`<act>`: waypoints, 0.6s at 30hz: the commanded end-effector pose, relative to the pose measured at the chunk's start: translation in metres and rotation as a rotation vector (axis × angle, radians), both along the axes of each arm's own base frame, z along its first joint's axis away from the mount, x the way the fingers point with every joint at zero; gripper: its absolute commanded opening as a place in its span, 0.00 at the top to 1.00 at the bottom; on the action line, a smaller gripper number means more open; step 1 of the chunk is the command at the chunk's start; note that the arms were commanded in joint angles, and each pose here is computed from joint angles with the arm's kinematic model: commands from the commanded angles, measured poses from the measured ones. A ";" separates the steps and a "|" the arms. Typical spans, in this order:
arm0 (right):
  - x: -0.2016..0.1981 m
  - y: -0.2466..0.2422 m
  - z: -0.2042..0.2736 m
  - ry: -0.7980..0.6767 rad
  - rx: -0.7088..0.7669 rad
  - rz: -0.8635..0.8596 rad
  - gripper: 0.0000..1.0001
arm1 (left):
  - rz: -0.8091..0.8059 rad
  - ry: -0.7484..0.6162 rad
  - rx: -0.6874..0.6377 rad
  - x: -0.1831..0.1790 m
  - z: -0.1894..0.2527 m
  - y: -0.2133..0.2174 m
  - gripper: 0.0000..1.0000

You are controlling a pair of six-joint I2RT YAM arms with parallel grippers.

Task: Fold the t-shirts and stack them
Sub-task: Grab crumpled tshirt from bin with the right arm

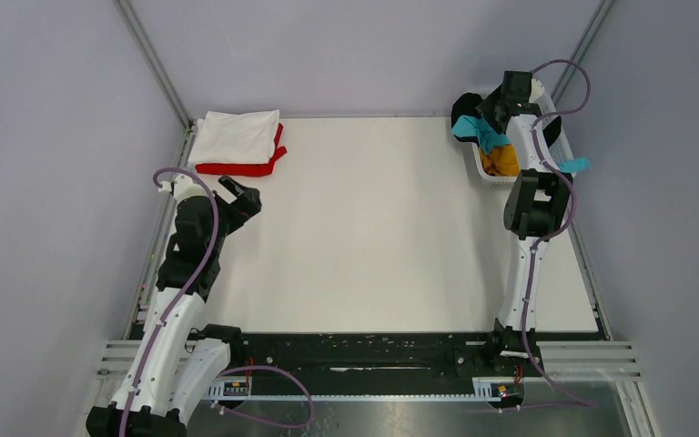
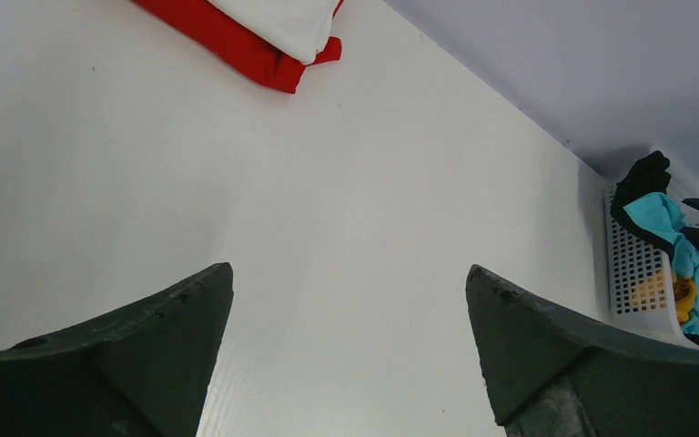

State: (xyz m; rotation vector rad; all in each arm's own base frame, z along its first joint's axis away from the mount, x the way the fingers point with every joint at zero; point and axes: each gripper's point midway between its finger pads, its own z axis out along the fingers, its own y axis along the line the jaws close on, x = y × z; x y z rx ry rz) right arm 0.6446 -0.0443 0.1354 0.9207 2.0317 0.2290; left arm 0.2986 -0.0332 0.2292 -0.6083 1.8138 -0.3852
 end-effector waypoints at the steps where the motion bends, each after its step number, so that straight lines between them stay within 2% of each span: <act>1: 0.010 0.010 0.005 -0.020 0.054 0.004 0.43 | -0.011 -0.081 -0.005 0.007 0.029 -0.002 0.01; 13: 0.006 0.007 -0.027 0.039 0.050 -0.020 0.48 | -0.018 -0.069 -0.012 0.009 0.025 -0.004 0.01; 15: 0.005 0.007 -0.029 0.044 0.055 -0.022 0.53 | -0.019 -0.065 -0.015 0.010 0.025 -0.004 0.01; 18: 0.003 0.008 -0.030 0.048 0.059 -0.024 0.69 | -0.023 -0.065 -0.019 0.010 0.025 -0.006 0.01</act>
